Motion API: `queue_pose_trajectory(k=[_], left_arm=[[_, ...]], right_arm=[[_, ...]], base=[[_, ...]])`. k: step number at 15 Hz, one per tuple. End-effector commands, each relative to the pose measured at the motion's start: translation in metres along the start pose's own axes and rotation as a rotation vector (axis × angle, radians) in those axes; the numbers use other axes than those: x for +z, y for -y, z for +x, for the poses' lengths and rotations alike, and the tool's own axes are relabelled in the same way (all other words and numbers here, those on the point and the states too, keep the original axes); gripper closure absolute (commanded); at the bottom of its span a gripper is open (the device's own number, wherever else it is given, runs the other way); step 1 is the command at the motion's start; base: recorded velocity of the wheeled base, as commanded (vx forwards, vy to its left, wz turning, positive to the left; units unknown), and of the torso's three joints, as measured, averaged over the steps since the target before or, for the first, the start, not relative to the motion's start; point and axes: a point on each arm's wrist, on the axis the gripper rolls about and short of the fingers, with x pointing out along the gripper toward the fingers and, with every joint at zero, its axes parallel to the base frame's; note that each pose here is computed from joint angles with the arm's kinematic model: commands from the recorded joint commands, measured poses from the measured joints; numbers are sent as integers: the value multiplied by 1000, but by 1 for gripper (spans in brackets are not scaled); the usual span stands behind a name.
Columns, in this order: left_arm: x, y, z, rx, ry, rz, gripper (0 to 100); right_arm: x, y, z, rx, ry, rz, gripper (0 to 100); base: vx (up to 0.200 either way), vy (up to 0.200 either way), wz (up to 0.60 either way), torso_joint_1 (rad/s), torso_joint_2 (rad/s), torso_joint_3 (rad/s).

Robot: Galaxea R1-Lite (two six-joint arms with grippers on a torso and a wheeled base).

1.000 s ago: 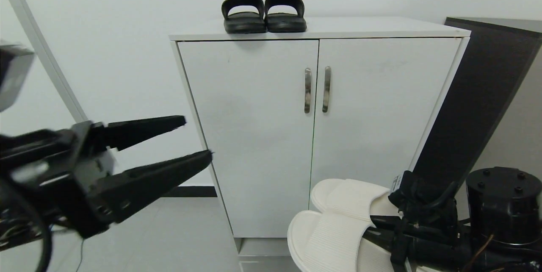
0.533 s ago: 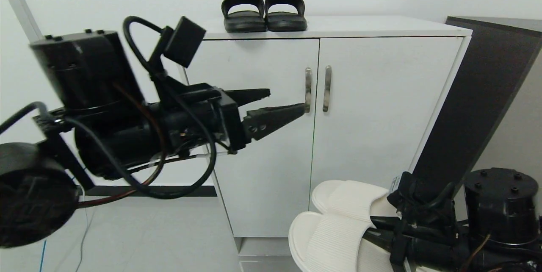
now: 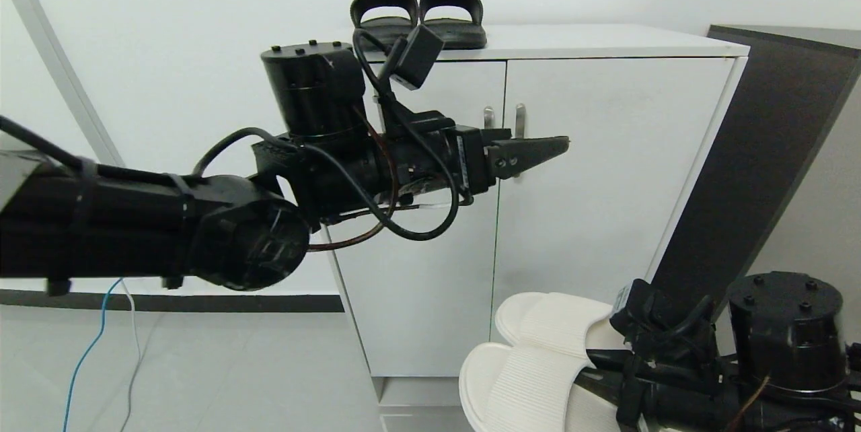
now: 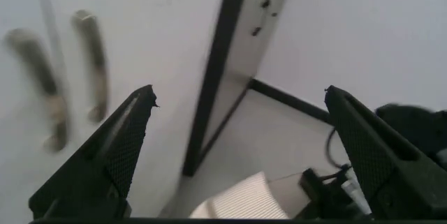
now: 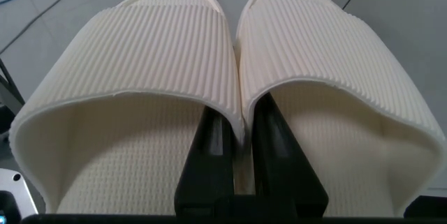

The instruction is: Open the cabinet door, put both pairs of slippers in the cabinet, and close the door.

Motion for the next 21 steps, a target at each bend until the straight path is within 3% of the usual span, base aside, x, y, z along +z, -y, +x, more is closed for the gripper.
queue_pose_trajectory(k=[1, 4, 5, 8, 14, 21], left_arm=[[-8, -19, 17, -44, -19, -47, 0], [-9, -28, 29, -63, -39, -108, 0], [-8, -30, 32, -53, -41, -112, 0], [-4, -36, 39, 79, -36, -131, 0], [6, -37, 40, 157, 2, -120, 0], [-1, -47, 62, 152, -32, -140, 0]], right_arm=[[-2, 0, 2, 2, -10, 1, 100], [-3, 0, 5, 3, -19, 2, 100], [-4, 0, 5, 4, -22, 3, 100], [-5, 0, 6, 5, -28, 4, 100], [-4, 0, 7, 5, -27, 2, 100], [-6, 0, 9, 7, -37, 3, 100]], base=[[0, 0, 0, 0, 0, 0], [0, 0, 0, 0, 0, 0], [0, 0, 0, 0, 0, 0], [0, 0, 0, 0, 0, 0], [0, 0, 0, 0, 0, 0], [0, 0, 0, 0, 0, 0]])
